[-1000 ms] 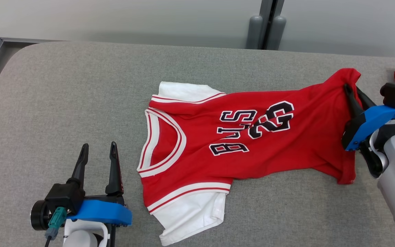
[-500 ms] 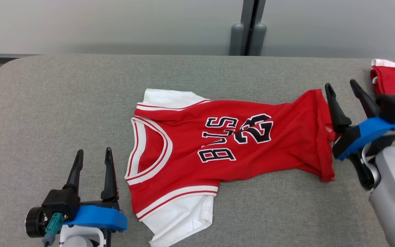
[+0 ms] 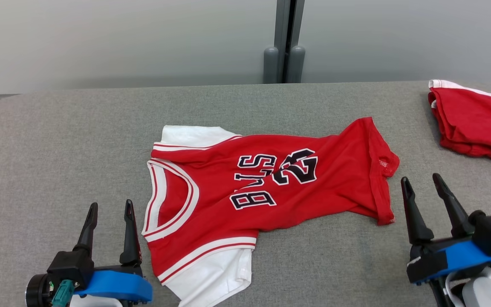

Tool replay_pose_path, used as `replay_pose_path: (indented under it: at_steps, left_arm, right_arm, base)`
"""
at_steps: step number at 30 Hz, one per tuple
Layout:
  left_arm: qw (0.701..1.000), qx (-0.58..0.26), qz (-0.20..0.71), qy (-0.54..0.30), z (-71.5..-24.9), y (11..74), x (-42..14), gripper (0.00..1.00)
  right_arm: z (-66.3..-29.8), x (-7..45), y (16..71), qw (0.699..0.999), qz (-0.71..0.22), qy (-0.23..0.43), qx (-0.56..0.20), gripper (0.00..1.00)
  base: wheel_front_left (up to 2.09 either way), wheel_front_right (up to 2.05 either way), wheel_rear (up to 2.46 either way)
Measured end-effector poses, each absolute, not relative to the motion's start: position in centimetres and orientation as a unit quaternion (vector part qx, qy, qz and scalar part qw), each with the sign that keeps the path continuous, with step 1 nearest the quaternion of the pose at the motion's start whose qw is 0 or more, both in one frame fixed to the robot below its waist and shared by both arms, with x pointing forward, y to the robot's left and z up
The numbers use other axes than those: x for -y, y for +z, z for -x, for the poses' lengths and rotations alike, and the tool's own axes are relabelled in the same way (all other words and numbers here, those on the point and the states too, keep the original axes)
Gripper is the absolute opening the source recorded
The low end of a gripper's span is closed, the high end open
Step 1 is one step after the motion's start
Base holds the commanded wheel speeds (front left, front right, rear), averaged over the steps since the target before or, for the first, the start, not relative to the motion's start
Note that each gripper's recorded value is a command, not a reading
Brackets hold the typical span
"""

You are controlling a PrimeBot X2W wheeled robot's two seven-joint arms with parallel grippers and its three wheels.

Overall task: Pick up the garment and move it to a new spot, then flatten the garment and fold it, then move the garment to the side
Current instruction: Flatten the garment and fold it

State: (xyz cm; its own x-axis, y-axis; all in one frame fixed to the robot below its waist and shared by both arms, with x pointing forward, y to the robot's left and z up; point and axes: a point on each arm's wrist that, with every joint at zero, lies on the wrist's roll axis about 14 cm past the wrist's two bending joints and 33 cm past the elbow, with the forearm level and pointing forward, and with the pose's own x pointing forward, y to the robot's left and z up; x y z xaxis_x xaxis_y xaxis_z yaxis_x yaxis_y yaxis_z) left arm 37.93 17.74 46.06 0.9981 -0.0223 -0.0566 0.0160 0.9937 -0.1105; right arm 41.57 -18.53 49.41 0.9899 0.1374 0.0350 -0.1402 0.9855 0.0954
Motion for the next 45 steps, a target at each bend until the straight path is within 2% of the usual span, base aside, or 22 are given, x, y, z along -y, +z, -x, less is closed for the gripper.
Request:
replay_pose_path:
  at_steps: [9,21,32,45]
  left_arm:
    - [0.998,-0.026,0.054,-0.009,-37.7,46.3,-17.9,1.00]
    - [0.998,-0.040,0.040,-0.021,-37.5,45.4,-17.3,1.00]
    - [0.989,-0.127,0.014,-0.079,-35.6,40.3,-14.4,1.00]
    - [0.973,-0.213,0.029,-0.090,-33.3,35.5,-13.6,1.00]
  right_arm:
    - [-37.9,17.0,47.5,0.996,-0.068,0.060,-0.008,1.00]
    - [-37.8,16.4,47.3,0.996,-0.071,0.060,-0.009,1.00]
    - [-37.8,16.4,46.4,0.995,-0.072,0.060,-0.023,1.00]
    - [-37.6,17.1,45.7,0.995,-0.076,0.046,-0.034,1.00]
  base:
    - [0.00,0.00,0.00]
    - [0.00,0.00,0.00]
    - [0.00,0.00,0.00]
    - [0.00,0.00,0.00]
